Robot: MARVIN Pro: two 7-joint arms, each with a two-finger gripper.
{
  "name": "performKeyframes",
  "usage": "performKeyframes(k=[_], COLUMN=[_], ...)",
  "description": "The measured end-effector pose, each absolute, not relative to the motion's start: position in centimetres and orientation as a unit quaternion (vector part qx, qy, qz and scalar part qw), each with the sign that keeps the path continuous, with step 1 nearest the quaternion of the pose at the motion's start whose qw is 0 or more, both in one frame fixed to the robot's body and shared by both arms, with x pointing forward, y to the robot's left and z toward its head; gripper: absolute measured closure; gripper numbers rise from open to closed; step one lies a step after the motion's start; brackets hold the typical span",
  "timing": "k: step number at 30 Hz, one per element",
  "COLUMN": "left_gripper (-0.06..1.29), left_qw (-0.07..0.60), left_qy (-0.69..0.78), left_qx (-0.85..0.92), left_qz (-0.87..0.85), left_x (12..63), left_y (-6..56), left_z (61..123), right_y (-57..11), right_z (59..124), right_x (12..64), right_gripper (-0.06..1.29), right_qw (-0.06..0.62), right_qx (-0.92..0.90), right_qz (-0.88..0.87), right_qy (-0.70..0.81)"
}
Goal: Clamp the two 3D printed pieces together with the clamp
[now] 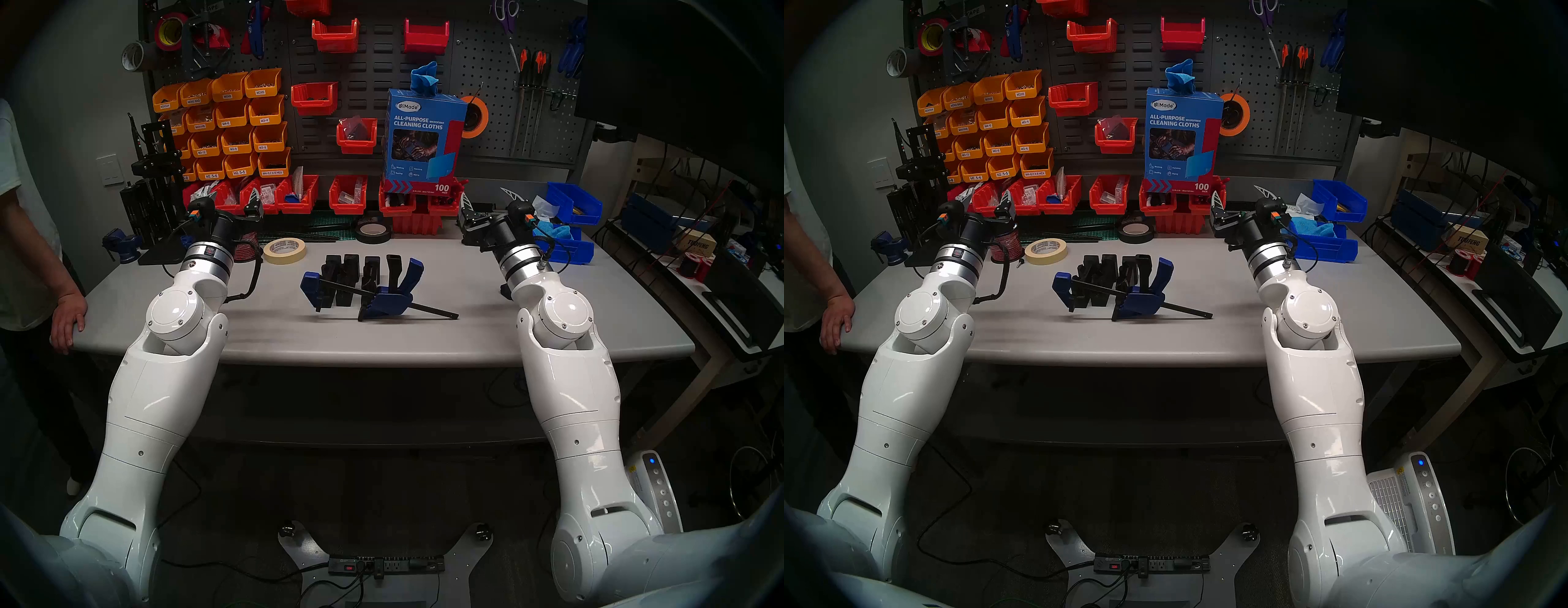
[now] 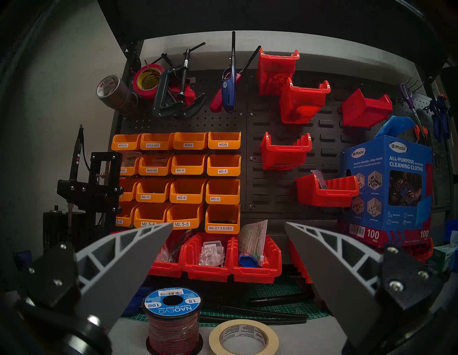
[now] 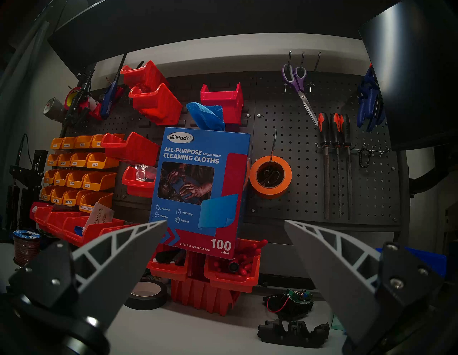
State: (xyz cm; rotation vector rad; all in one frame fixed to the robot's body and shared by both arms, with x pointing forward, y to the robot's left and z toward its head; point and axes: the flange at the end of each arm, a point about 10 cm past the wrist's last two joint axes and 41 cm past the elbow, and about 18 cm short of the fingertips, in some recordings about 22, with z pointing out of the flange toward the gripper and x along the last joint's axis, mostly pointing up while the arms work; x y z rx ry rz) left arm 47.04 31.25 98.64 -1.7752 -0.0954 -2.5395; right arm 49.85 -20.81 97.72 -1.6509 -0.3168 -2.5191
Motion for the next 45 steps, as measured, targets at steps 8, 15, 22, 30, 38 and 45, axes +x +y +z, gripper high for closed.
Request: performKeyframes(k=[8,15,22,30,38,45], left_gripper=[0.00,0.00,0.00,0.00,0.00,0.00], left_qw=[0.021,0.019,0.011,-0.007,-0.028,-0.057], left_qy=[-0.031,-0.028,-0.019,0.011,0.063,0.116], left_qx=[-0.574,-0.574,-0.571,-0.561,-0.553,-0.548], left_qz=[-0.818,-0.818,-0.821,-0.828,-0.831,-0.826], left_x=[47.0,47.0,46.8,46.3,45.5,44.4], left_y=[31.3,31.2,31.1,31.6,32.6,33.3], left_z=[98.5,98.4,98.6,99.8,101.2,102.2], right_y=[-20.8,-20.8,-20.8,-20.8,-20.8,-20.8], right_z=[97.5,97.5,97.5,97.4,97.4,97.4], right_x=[49.9,49.9,49.9,49.9,49.9,49.9], right_gripper=[-0.01,-0.01,-0.01,-0.01,-0.01,-0.01], right_qw=[0.057,0.057,0.057,0.057,0.057,0.057], right_qx=[-0.546,-0.546,-0.547,-0.547,-0.547,-0.547], right_qz=[-0.829,-0.829,-0.829,-0.829,-0.829,-0.828], right_qy=[-0.104,-0.104,-0.104,-0.104,-0.104,-0.104])
